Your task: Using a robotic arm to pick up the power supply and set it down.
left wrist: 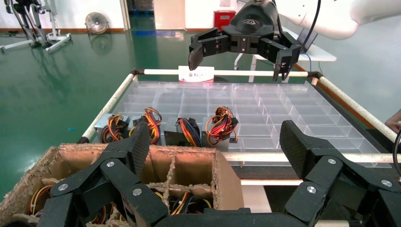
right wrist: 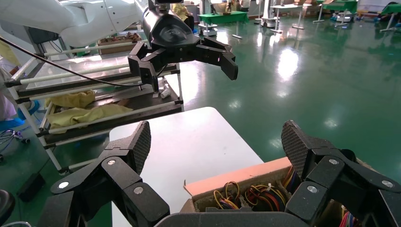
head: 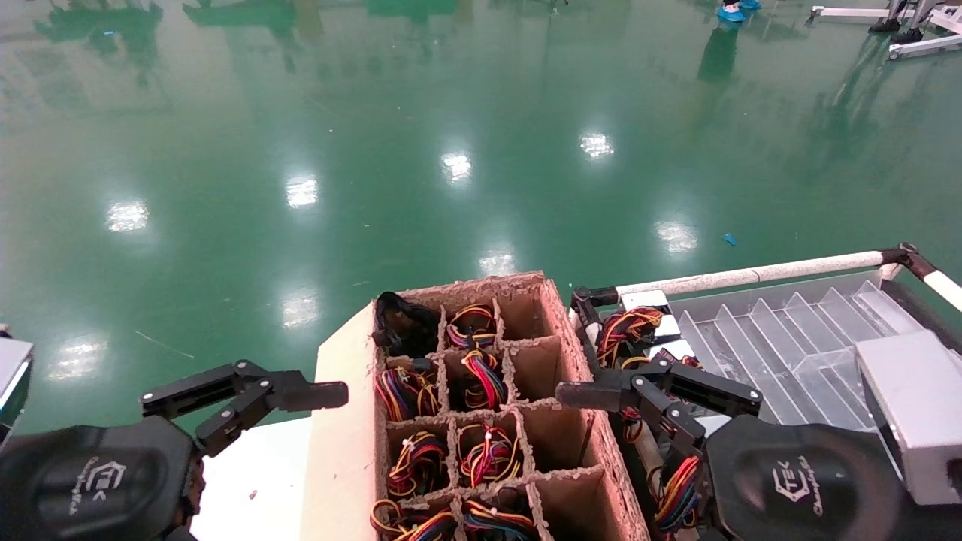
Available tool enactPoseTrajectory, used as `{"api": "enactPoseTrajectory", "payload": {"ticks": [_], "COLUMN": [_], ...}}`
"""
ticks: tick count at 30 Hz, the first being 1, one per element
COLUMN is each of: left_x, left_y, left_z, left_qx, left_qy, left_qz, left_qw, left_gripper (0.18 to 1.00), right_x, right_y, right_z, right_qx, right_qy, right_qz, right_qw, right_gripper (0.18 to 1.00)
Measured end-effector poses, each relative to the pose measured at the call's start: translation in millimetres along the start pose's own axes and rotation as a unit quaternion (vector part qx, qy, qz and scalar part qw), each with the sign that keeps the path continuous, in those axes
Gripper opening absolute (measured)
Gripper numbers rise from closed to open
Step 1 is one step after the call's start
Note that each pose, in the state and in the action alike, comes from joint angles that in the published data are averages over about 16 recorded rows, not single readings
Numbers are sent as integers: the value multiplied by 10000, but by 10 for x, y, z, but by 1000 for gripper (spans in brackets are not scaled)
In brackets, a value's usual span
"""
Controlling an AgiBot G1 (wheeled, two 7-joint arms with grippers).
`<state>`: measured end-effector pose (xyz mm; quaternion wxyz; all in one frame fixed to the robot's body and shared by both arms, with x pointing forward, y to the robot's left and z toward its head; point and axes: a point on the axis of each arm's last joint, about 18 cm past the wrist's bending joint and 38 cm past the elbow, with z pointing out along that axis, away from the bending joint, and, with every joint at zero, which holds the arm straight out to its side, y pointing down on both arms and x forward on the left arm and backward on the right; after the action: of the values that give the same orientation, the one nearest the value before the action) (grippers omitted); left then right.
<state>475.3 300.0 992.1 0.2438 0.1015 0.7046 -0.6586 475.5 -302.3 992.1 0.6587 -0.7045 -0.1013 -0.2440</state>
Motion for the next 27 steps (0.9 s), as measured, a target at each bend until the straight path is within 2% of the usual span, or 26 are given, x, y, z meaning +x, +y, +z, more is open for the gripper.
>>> {"api": "enactPoseTrajectory", "payload": {"ticks": [27], "left_x": [0], "left_y": [0], "left_z": [0], "left_qx": [0], "left_qy": [0], "left_qz": [0], "left_qw": [10000], "left_gripper": [1001], "right_x": [0], "right_y": [0], "right_z": [0], "right_qx": [0], "right_qy": [0], "right_qz": [0], "right_qw": [10000], "right_gripper": [999]}}
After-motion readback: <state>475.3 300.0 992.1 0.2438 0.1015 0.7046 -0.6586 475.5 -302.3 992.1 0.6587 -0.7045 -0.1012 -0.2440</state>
